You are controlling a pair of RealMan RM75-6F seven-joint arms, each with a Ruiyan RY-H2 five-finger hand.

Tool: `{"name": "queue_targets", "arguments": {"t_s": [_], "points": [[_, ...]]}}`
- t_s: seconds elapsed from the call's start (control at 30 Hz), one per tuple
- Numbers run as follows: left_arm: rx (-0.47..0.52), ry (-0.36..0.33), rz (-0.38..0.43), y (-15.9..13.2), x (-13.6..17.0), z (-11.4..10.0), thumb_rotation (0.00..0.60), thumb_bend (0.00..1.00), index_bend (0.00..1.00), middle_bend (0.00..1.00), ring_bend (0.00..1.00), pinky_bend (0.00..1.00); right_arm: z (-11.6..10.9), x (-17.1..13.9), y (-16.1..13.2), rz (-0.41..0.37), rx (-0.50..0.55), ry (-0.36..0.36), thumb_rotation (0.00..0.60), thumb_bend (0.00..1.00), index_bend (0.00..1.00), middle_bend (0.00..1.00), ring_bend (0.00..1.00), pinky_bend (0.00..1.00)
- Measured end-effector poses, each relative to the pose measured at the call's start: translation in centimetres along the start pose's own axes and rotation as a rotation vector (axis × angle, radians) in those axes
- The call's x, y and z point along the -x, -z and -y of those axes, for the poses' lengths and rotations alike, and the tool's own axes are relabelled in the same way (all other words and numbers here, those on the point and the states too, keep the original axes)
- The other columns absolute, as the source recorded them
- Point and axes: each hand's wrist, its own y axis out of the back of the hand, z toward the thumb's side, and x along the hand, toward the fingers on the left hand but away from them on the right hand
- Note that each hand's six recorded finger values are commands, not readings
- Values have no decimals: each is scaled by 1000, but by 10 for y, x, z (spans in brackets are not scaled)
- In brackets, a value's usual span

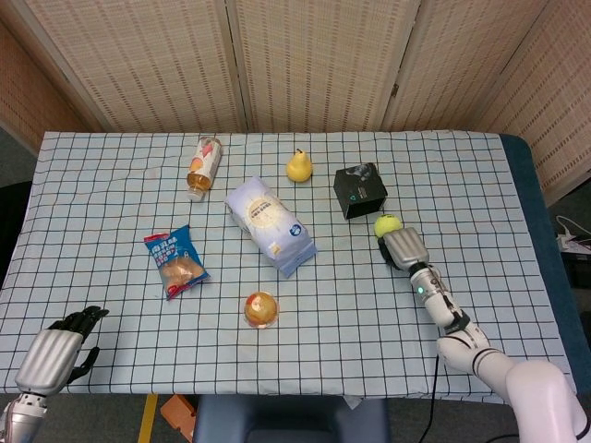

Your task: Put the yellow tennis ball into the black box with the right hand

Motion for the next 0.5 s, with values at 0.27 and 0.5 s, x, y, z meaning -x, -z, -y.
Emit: {"name": "queue_targets", "arguments": {"t_s": [0.27,0.5], "points": [[-1,5,-7,1,-1,1,600,424,207,181,231,425,-4,6,2,5,-33,48,600,884,1000,927,747,1000],[-3,10,-11,2,-1,2,600,424,208,180,231,425,-6,12,1,6,-49,62,600,884,1000,927,746,1000]]}}
